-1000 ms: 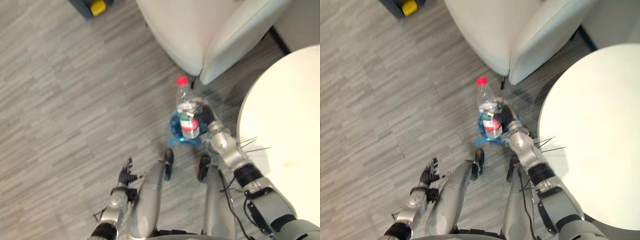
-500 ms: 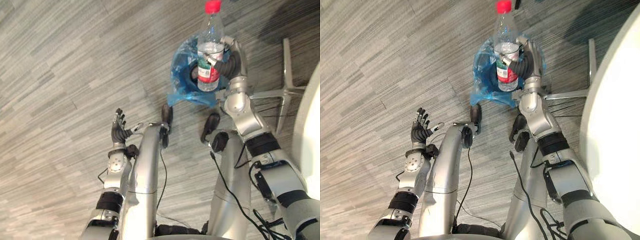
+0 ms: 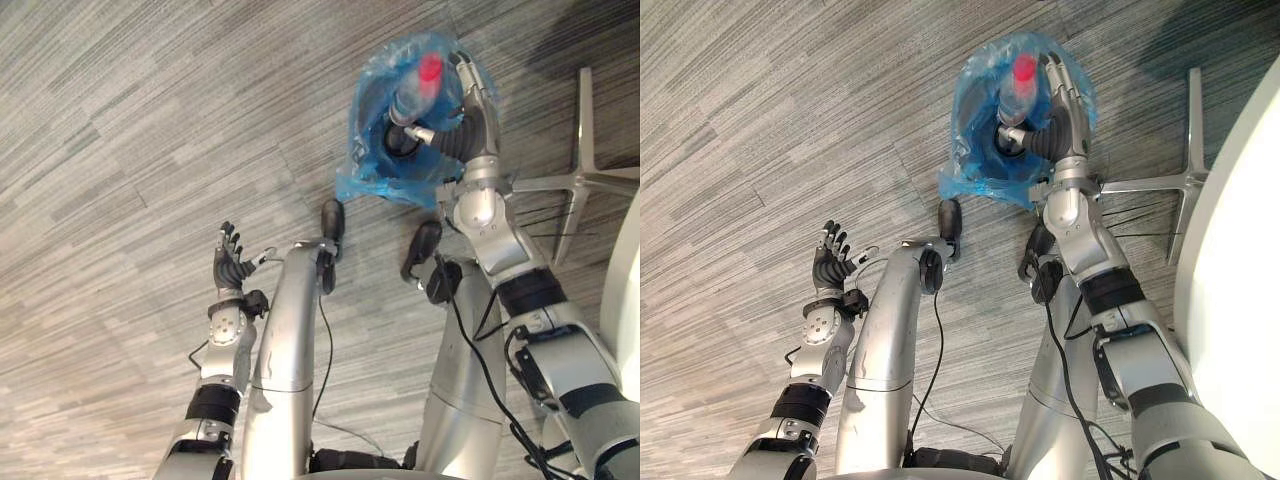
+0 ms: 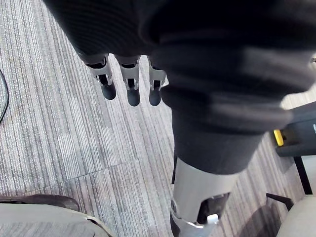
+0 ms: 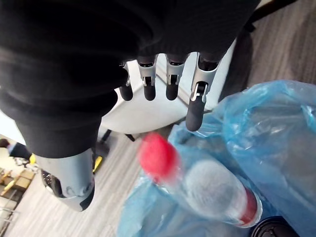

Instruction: Gather rubbish on tea table into small bin, then transfer packed bag to large trash can.

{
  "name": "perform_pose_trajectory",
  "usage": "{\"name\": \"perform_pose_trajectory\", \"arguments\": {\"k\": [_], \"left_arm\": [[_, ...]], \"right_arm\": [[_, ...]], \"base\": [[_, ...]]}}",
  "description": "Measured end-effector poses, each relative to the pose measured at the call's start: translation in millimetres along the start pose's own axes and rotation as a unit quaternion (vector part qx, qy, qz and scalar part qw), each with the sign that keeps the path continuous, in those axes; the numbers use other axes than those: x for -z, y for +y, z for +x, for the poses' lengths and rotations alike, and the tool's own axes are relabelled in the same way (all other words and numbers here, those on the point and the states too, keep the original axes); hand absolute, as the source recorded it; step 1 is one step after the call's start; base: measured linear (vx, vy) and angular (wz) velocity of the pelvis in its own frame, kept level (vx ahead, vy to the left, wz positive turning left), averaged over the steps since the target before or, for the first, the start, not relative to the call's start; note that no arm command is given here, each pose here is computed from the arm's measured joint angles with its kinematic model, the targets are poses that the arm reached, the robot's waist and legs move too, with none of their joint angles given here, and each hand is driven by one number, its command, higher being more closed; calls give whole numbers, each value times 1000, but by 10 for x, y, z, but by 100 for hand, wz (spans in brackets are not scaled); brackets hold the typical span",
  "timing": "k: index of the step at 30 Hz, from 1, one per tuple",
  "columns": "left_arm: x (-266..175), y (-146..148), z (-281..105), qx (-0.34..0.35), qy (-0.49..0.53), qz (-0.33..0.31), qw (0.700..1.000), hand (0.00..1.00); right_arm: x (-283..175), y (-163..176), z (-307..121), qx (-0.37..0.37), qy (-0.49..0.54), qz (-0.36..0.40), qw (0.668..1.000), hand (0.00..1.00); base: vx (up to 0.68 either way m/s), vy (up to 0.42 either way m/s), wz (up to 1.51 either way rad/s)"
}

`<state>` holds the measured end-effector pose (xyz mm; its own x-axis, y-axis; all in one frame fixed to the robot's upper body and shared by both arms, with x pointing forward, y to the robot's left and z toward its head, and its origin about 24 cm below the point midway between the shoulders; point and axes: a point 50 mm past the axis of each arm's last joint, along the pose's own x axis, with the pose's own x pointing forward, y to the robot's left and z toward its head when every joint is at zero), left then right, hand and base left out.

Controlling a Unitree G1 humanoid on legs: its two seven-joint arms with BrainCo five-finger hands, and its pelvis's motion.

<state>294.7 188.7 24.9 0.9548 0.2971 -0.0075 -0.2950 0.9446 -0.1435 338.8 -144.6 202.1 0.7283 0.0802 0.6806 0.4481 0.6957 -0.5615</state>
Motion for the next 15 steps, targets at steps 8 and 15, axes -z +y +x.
{"name": "perform_pose_trajectory", "arguments": {"k": [8, 15], "left_arm": [[-1, 12, 1, 5, -4, 26, 1000, 0], [-19, 3, 5, 7, -11, 24, 1000, 0]], "right_arm": [[82, 258, -309, -91, -9, -43, 995, 0], [322, 684, -341, -212, 30, -121, 969, 0]], "base": [[-15, 2, -2], [-22, -2, 7]]}}
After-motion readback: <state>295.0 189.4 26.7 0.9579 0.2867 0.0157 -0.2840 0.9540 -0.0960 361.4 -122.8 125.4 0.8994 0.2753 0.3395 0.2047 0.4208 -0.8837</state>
